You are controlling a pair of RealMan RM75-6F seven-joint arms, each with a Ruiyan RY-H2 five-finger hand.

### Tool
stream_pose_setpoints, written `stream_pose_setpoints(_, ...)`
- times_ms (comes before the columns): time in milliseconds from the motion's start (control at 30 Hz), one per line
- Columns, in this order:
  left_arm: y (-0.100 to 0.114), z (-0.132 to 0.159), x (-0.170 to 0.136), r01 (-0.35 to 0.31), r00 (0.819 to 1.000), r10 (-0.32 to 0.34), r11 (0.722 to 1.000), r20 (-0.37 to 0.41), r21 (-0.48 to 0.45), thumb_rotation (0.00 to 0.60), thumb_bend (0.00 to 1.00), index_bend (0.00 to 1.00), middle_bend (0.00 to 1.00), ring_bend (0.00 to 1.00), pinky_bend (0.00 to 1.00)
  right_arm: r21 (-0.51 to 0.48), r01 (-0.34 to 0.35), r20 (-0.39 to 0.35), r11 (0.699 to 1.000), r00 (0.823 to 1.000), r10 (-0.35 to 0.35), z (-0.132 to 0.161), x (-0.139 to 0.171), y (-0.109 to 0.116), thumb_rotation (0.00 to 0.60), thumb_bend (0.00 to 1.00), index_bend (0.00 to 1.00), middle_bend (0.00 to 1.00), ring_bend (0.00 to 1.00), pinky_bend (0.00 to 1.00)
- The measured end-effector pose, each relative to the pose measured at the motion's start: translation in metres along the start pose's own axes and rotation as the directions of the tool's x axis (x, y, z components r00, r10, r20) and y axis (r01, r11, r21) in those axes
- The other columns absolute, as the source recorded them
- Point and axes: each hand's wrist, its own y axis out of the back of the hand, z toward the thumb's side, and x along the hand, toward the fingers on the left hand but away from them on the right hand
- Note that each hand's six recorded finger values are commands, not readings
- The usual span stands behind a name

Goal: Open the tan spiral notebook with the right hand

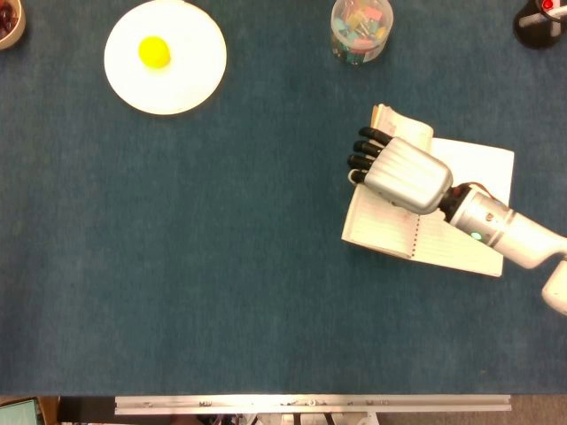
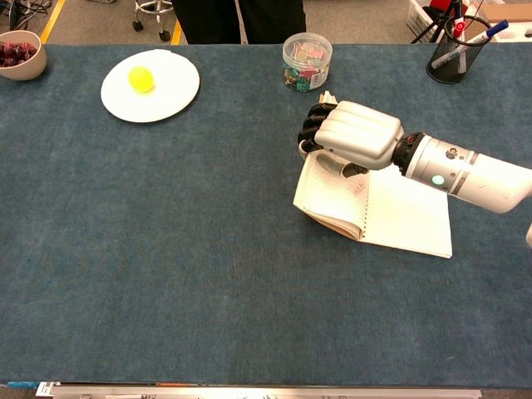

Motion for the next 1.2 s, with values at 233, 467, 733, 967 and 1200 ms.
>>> stream_pose_setpoints(233, 0.0, 0.0, 0.0, 0.0, 1.0, 0.0, 1.0, 0.0, 0.001, 0.6, 0.4, 0.2, 0.14, 0.14, 0.18, 0.021, -0.017, 0.005, 1.0, 1.0, 0.017, 0.006, -0.012, -0.006, 0.6, 0.42, 0.46, 0.28, 0.17, 0.18)
stream_pose_setpoints(467, 0.001, -0.001, -0.001, -0.001, 1.0, 0.001, 1.0, -0.006, 0.001, 0.6, 0.4, 0.2, 0.14, 0.14, 0.18, 0.025, 0.003, 0.041, 1.0, 0.999, -0.004, 0.008, -0.023, -0.003, 0.6, 0.29, 0.23, 0.16, 0.07, 0.12)
stream_pose_setpoints(733, 0.001, -0.002, -0.001, 0.001, 1.0, -0.001, 1.0, -0.006, 0.002, 0.6, 0.4, 0.2, 0.14, 0.14, 0.18, 0.048, 0.022, 0.052, 0.999, 0.998, -0.024, 0.015, -0.031, -0.002, 0.6, 0.27, 0.14, 0.11, 0.04, 0.09)
stream_pose_setpoints(967, 0.002, -0.003, 0.0, -0.005, 1.0, 0.005, 1.0, -0.01, 0.001, 0.6, 0.4, 0.2, 0.14, 0.14, 0.18, 0.04, 0.058, 0.064, 0.998, 0.996, -0.061, 0.012, -0.03, 0.005, 0.6, 0.27, 0.14, 0.11, 0.04, 0.09)
stream_pose_setpoints(1200, 0.001, -0.005, 0.003, -0.004, 1.0, 0.004, 1.0, -0.015, 0.003, 0.6, 0.4, 0.2, 0.14, 0.14, 0.18, 0.016, 0.089, 0.127, 0.996, 0.988, -0.09, -0.007, -0.007, 0.023, 0.6, 0.27, 0.17, 0.19, 0.07, 0.1)
